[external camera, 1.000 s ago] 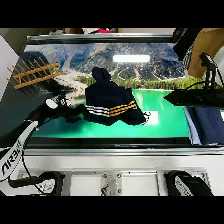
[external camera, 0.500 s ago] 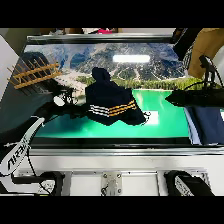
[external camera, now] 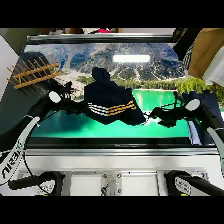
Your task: Fold the clothes and pants, and hang the long-sleeved shirts on hangers.
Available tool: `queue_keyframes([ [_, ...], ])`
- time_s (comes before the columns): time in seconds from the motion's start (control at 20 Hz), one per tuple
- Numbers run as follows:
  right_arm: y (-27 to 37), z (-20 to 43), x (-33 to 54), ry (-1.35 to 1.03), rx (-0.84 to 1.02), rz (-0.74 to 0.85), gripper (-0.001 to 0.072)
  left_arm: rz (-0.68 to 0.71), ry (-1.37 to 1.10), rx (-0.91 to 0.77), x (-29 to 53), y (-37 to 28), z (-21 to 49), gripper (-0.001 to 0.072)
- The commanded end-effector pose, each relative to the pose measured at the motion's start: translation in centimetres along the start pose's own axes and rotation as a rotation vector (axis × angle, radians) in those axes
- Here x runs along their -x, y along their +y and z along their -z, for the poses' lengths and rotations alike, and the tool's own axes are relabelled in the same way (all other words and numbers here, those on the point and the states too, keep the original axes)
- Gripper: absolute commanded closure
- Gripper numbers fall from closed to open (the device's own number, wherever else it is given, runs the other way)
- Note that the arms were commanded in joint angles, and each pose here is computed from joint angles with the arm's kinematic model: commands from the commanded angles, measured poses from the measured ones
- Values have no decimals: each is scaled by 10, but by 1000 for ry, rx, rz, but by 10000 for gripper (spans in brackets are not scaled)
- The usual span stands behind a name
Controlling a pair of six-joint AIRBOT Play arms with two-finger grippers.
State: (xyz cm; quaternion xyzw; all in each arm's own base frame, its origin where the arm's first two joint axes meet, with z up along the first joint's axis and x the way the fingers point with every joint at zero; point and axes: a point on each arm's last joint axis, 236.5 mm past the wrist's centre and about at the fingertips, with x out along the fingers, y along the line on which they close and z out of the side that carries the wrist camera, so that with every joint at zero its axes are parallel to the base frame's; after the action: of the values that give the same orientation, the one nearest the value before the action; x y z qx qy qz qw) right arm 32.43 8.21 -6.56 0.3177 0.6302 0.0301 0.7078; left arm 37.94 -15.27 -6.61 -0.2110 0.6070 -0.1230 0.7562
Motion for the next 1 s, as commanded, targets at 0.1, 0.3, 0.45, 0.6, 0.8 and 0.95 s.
queue_keyframes([
  [0.1, 19, 8, -56, -12, -62, -74, 3, -4, -12, -9, 3, 1, 1, 703],
  [0.3, 33, 4, -64, -62, -15, -75, 294, -5, -14, -10, 3, 2, 0, 703],
  [0.45, 35, -4, -65, -106, -8, -76, 411, -5, -14, -9, 3, 2, 0, 703],
  [0.6, 35, -12, -64, -140, -7, -76, 691, -5, -14, -10, 3, 2, 0, 703],
  [0.8, 69, -38, -14, -222, 173, -133, 692, 45, -118, -57, 61, -26, -37, 704],
  [0.95, 136, -63, 115, -400, 396, -211, 693, 131, -410, -192, 201, -91, -84, 703],
])
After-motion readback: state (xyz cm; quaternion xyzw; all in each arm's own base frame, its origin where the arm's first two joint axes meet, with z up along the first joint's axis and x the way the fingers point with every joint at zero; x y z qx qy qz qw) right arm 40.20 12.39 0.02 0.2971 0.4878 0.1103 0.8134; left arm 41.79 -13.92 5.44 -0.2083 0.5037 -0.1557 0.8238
